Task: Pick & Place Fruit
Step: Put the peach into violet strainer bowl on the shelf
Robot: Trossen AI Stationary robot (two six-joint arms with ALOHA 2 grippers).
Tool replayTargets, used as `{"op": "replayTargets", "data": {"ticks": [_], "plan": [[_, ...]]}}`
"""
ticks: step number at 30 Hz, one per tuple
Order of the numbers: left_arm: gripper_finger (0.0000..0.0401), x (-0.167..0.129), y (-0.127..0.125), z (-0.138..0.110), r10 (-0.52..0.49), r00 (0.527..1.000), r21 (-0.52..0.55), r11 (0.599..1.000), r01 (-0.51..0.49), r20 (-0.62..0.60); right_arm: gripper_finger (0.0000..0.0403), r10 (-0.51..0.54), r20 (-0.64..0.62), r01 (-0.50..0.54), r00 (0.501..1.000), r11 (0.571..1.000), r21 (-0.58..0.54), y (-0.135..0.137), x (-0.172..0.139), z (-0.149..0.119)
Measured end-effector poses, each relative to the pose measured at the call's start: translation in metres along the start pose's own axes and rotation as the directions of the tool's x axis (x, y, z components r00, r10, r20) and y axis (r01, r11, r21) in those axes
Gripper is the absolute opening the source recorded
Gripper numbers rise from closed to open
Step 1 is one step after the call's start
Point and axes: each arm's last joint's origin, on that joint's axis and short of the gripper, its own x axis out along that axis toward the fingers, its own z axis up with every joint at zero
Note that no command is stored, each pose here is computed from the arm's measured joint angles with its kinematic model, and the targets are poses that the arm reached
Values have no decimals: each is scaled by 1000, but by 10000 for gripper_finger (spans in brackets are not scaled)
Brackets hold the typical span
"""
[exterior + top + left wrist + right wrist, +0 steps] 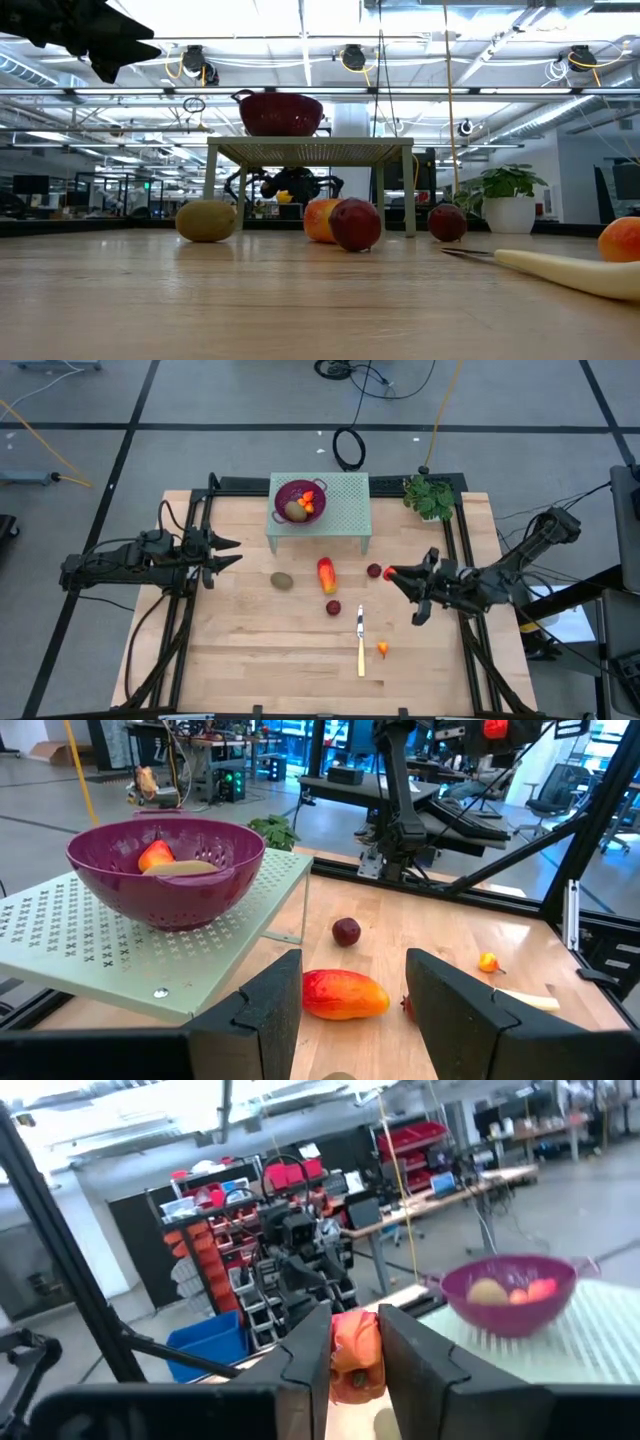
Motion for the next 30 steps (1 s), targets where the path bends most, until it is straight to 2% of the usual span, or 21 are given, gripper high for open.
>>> {"op": "replayTargets", "data": {"ticks": [8,14,18,23,26,28,30], "plan": [[182,0,0,0,0,1000,-1,1000,0,0,70,40,35,-32,999,979,-201,-27,33,8],[182,0,0,0,0,1000,-5,1000,0,0,70,101,44,-76,994,918,-389,-54,55,15],[182,0,0,0,14,1000,-6,1000,-14,2,70,105,44,-64,993,833,-549,-70,65,18],[182,0,2,0,78,997,-29,997,-78,9,70,83,45,-22,995,667,-745,-86,74,21],[182,0,3,0,88,996,-30,996,-87,10,70,87,49,-10,995,573,-820,-94,77,23],[182,0,3,0,88,996,-31,996,-88,10,70,87,54,0,995,532,-847,-99,79,25],[182,0,3,0,88,996,-37,995,-87,10,70,90,70,13,993,516,-857,-104,80,28]]}}
